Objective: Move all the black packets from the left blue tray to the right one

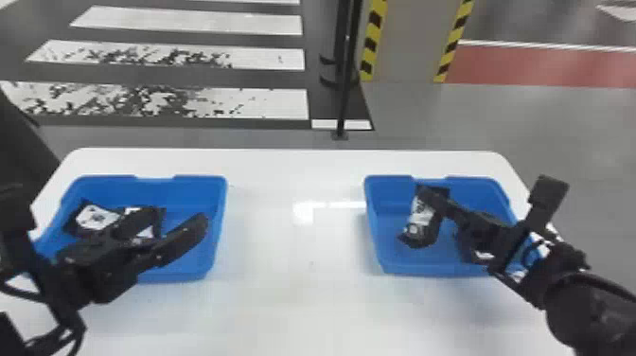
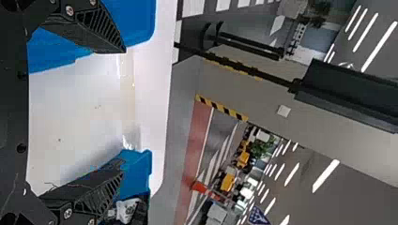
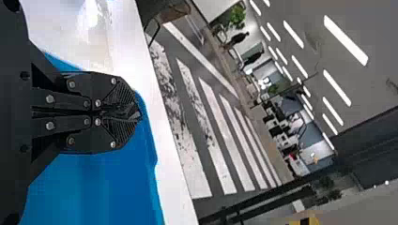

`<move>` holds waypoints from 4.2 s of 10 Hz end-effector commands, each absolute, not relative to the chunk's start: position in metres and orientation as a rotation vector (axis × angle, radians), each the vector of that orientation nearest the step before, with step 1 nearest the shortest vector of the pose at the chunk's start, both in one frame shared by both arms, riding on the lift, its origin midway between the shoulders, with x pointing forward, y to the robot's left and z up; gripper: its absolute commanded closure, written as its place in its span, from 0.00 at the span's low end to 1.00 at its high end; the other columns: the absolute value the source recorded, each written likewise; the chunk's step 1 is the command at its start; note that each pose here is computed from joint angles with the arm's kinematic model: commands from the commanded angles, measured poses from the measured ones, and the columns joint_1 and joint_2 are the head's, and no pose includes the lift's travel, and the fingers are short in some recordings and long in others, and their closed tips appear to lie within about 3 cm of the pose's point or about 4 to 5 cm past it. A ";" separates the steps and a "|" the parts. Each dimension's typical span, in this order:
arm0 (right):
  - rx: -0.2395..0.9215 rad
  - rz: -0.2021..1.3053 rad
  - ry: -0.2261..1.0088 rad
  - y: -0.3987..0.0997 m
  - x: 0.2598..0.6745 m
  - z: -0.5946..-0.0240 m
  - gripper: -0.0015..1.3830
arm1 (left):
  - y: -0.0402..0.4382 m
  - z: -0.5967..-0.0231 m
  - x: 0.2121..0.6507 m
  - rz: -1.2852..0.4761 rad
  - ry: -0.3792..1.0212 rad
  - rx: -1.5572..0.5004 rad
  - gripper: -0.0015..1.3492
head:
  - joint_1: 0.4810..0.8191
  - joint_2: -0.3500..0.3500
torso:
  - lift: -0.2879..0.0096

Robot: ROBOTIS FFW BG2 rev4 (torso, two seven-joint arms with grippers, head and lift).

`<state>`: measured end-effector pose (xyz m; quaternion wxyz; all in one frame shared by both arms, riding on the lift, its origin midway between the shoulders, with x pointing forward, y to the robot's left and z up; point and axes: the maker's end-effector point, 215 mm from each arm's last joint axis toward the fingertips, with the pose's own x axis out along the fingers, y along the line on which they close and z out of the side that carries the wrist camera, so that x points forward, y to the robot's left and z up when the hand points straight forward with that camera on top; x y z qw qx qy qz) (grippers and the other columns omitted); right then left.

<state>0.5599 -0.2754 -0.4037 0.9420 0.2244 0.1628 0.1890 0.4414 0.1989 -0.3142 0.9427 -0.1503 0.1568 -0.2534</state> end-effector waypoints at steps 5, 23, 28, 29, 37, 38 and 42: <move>0.316 0.205 0.135 -0.330 0.530 -0.347 0.11 | 0.260 -0.316 0.436 -0.367 0.348 -0.207 0.10 | 0.63 0.35 | 0.50; 0.436 0.511 0.075 -0.164 0.396 -0.280 0.13 | 0.329 -0.446 0.537 -0.104 0.808 -0.124 0.11 | 0.63 0.78 | 0.50; 0.470 0.518 0.100 -0.161 0.394 -0.289 0.13 | 0.319 -0.478 0.520 -0.119 0.906 -0.178 0.61 | 0.63 0.78 | 0.50; 0.470 0.518 0.102 -0.161 0.394 -0.289 0.13 | 0.317 -0.473 0.525 -0.145 0.887 -0.160 0.61 | 0.63 0.77 | 0.50; 0.496 0.583 0.103 -0.145 0.398 -0.282 0.13 | 0.251 -0.347 0.488 -0.370 0.571 -0.174 0.85 | 0.63 0.74 | 0.50; 0.508 0.612 0.104 -0.139 0.407 -0.285 0.13 | 0.226 -0.331 0.475 -0.441 0.536 -0.187 0.85 | 0.63 0.72 | 0.50; 0.586 0.724 0.110 -0.103 0.422 -0.275 0.13 | 0.119 -0.314 0.425 -0.727 0.530 -0.275 0.85 | 0.63 0.59 | 0.50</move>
